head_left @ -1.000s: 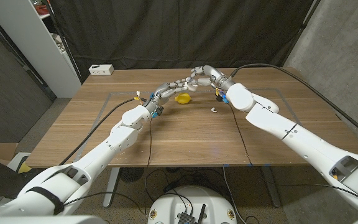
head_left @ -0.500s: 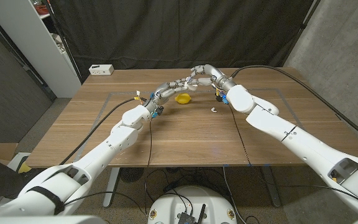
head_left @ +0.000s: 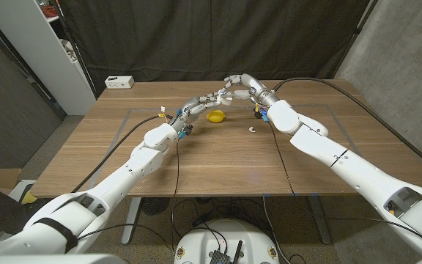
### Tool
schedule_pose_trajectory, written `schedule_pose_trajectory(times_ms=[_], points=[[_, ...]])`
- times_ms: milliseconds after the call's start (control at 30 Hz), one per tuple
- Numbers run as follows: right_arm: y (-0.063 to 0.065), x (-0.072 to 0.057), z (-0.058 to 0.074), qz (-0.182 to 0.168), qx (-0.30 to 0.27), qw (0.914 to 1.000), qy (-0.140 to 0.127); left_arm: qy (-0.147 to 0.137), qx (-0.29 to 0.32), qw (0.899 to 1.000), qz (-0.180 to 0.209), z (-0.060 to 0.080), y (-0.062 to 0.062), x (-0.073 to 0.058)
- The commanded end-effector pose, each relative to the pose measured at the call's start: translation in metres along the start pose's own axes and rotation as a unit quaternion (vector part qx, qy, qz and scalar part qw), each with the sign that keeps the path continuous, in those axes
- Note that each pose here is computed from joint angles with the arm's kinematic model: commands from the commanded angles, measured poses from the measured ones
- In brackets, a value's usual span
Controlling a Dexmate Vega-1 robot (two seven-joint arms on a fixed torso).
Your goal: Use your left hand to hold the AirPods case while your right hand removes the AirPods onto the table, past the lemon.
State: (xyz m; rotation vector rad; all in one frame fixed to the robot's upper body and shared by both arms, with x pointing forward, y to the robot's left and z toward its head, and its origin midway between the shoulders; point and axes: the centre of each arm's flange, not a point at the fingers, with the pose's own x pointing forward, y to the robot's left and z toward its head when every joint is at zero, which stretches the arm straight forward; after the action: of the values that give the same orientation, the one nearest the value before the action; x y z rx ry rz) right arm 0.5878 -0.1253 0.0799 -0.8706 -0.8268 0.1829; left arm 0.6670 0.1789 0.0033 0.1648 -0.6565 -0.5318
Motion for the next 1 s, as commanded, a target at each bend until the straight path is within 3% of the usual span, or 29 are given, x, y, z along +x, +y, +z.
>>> schedule_pose_trajectory(times_ms=[33,267,533,800,1000], points=[[-0.015,-0.003,-0.001,-0.021,0.024,0.9995,-0.008,0.002,-0.002,1.000,-0.001,-0.002,-0.002,0.005],[-0.026,-0.005,-0.005,-0.035,0.034,0.9988,-0.001,0.000,0.001,1.000,-0.001,0.000,0.001,0.008],[-0.041,-0.012,-0.013,-0.063,0.040,0.9969,0.025,-0.002,0.002,1.000,-0.002,0.003,0.006,0.012],[-0.056,-0.022,-0.028,-0.094,0.039,0.9923,0.070,-0.003,0.009,1.000,-0.004,0.008,0.015,0.017],[-0.057,-0.026,-0.037,-0.097,0.046,0.9894,0.099,-0.003,0.007,1.000,-0.004,0.008,0.018,0.017]])
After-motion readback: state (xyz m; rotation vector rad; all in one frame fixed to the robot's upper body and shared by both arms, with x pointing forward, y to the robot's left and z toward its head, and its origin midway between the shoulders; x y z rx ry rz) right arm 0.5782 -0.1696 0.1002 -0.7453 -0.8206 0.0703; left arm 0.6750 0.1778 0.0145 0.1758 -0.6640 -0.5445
